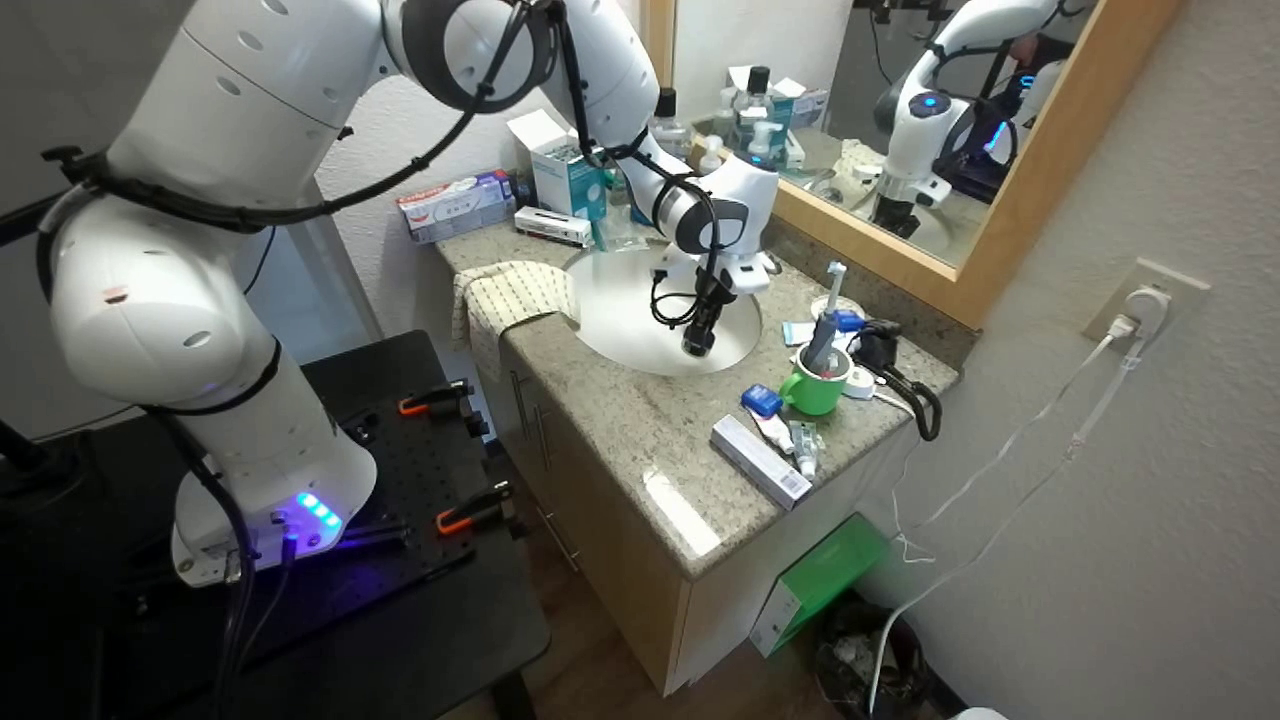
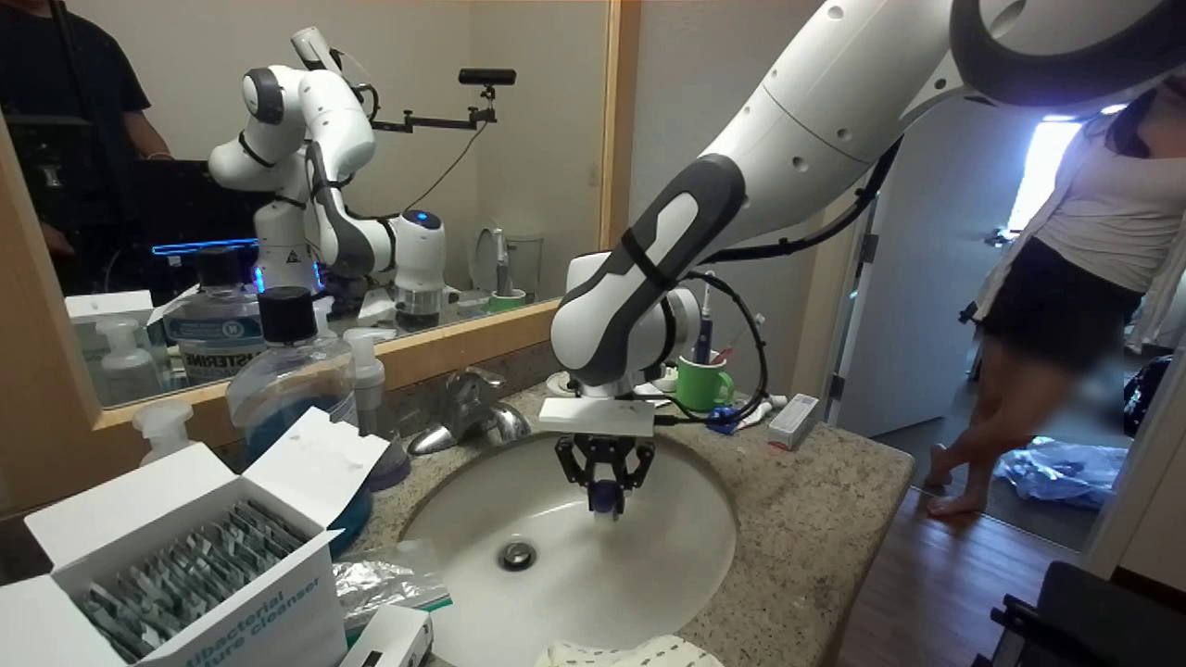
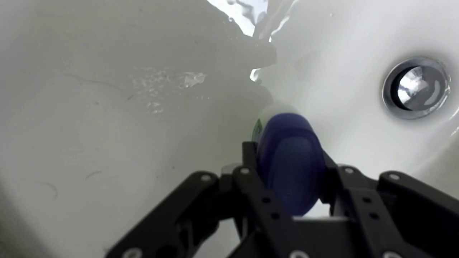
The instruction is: Put the Vaseline inside the sink
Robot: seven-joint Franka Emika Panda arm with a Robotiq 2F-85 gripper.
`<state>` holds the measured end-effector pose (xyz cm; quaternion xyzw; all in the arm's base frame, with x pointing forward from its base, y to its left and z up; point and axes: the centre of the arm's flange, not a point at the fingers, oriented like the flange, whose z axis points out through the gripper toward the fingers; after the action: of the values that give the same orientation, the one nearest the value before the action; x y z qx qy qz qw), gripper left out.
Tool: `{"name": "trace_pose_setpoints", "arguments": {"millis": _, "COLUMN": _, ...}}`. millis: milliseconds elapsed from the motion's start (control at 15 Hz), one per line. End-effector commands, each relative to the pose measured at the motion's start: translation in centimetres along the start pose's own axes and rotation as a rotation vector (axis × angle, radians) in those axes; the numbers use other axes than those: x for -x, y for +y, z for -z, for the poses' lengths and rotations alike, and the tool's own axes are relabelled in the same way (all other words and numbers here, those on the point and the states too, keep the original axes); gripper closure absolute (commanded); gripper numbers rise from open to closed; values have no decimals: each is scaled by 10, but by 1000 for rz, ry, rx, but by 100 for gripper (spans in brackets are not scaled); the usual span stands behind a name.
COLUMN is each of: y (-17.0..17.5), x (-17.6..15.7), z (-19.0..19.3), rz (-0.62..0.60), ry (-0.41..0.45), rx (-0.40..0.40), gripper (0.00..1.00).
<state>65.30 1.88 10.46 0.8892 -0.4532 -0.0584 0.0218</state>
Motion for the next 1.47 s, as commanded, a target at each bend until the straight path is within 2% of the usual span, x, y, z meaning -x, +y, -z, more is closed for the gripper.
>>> {"name": "trace_pose_setpoints", "arguments": {"millis": 0, "y": 0, "x": 0, "z": 0, "rz": 0, "ry": 0, "rx": -1, "gripper": 86}}
{"name": "trace_pose_setpoints", "arguments": {"millis": 667, "y": 13, "x": 8, "z": -25, "rz": 5, "ry": -13, "rx": 18, "gripper": 86}}
{"name": "trace_pose_setpoints", "arguments": {"millis": 1200, "y": 16, "x": 7, "z": -29, "rz": 1, "ry": -7, "rx": 44, "gripper": 86}}
{"name": "trace_pose_setpoints", "arguments": {"millis": 1267, "y": 17, "x": 7, "z": -30, "rz": 0, "ry": -7, "rx": 50, "gripper": 83}}
{"name": "trace_pose_setpoints", "arguments": {"millis": 1333, "y": 17, "x": 7, "z": -30, "rz": 2, "ry": -7, "rx": 60, "gripper": 46}}
{"name": "trace_pose_setpoints", "arguments": {"millis": 1400, "y": 18, "x": 6, "z": -30, "rz": 4, "ry": -7, "rx": 63, "gripper": 35}}
